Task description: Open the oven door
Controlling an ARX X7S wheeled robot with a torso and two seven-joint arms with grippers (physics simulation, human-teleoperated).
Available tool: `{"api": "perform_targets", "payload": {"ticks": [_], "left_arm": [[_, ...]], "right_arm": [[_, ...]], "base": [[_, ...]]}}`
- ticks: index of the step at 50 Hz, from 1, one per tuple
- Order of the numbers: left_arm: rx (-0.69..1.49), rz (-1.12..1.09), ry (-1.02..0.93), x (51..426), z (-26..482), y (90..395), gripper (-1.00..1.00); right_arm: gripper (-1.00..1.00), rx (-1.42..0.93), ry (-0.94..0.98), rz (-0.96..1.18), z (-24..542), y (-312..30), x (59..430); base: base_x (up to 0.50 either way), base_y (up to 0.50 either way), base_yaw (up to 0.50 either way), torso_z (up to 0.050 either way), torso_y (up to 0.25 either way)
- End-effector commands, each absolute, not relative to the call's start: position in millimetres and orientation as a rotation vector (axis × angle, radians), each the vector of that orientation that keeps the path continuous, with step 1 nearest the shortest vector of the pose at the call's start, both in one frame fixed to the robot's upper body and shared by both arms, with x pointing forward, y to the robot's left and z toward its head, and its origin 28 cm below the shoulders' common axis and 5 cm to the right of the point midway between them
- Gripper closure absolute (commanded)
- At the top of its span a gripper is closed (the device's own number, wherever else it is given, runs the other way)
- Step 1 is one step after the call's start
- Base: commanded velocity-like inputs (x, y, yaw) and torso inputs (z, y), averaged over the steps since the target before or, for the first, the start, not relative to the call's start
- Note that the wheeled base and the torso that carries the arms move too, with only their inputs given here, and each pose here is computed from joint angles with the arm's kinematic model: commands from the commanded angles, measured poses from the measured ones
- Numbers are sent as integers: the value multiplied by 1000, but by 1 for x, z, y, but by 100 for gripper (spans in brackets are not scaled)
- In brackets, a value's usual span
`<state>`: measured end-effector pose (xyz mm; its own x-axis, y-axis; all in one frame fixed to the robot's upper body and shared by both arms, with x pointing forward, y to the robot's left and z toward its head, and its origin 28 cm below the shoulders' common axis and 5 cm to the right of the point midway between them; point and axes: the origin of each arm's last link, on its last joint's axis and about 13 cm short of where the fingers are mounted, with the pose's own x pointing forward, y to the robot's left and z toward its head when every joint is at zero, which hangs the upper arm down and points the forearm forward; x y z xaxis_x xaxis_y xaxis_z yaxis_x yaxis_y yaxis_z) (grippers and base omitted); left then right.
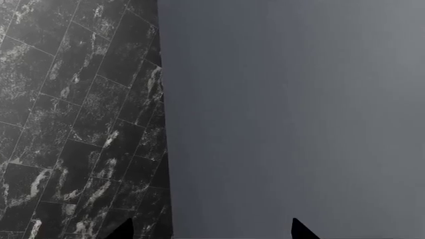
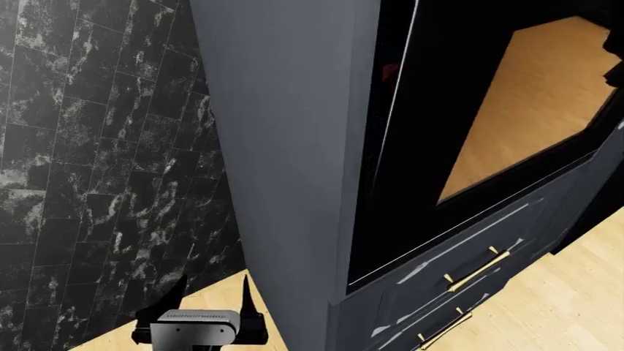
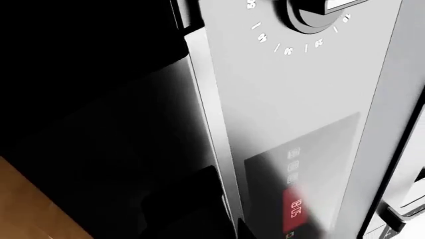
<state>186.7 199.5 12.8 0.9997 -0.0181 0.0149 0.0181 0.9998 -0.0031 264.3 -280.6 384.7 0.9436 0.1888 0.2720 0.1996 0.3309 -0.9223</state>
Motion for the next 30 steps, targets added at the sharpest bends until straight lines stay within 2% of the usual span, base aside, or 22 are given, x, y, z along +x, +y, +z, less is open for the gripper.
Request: {"api": "perform_targets", "payload": {"ticks": [1,30], "left_arm": [[-6,-27,-16,187,11,199,-100],[-15,-49,-22,184,10,196,-100]], "right_arm": [[100,-1256,-324,-11,383,-285,252],[100,-1253,-278,-37,367,-294,205]], "base": [[0,0,0,0,0],[0,0,0,0,0]]}}
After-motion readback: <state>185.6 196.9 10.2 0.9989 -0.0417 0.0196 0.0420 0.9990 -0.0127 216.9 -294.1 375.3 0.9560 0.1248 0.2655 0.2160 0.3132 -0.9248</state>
